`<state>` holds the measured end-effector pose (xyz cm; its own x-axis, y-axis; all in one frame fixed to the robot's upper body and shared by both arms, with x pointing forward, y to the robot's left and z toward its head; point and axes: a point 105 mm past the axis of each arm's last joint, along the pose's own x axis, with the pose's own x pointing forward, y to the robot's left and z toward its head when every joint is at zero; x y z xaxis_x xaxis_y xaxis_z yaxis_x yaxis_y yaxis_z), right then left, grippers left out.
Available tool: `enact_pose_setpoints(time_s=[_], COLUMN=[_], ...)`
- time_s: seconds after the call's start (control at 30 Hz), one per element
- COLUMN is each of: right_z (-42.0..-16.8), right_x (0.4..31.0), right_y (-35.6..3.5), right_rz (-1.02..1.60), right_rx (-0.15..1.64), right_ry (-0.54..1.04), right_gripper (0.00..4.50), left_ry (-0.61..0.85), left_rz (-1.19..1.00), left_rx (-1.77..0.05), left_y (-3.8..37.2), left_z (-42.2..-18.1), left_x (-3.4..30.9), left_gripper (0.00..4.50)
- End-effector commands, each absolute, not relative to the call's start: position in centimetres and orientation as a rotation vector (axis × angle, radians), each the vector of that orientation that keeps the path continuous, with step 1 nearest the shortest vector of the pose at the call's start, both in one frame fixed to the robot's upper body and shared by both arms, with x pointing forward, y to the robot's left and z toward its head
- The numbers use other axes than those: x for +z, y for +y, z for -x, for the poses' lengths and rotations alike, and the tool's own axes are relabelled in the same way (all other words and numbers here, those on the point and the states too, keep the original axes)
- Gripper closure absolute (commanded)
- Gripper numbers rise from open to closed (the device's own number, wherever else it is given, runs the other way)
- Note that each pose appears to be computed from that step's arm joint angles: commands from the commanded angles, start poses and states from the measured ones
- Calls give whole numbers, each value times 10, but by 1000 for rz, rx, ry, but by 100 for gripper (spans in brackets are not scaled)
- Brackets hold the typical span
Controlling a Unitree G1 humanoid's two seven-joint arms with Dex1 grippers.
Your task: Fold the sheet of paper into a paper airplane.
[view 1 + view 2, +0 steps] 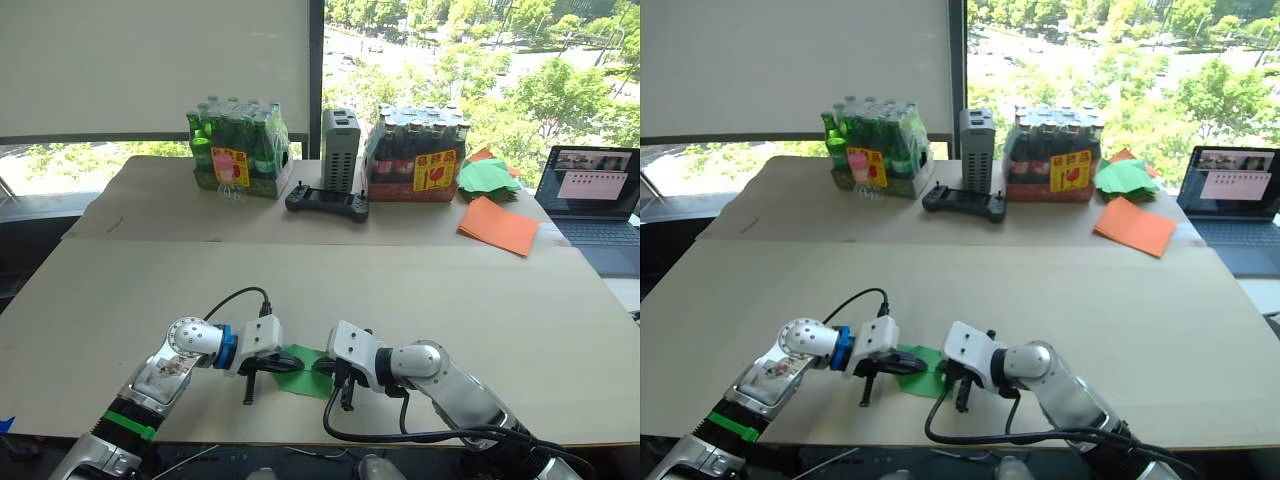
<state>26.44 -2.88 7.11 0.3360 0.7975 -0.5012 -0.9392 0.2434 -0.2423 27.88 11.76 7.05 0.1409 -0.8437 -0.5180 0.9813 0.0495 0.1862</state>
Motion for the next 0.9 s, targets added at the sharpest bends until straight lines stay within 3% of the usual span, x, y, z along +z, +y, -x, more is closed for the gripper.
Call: enact_pose_setpoints(time_s=[0.03, 0.57, 0.9], right_z=[-263, -266, -267], right_x=[50, 51, 56], right_y=[-40, -39, -36], right_rz=[564, 570, 566], right_rx=[1182, 1182, 1191], right_ry=[411, 411, 386], right_gripper=[444, 444, 444], left_ry=[406, 480, 425], left_rz=[-597, -588, -548], left_rx=[-1365, -1257, -1211], left_y=[142, 187, 186], left_z=[-281, -271, -277], left_x=[55, 58, 74], left_gripper=[450, 450, 450])
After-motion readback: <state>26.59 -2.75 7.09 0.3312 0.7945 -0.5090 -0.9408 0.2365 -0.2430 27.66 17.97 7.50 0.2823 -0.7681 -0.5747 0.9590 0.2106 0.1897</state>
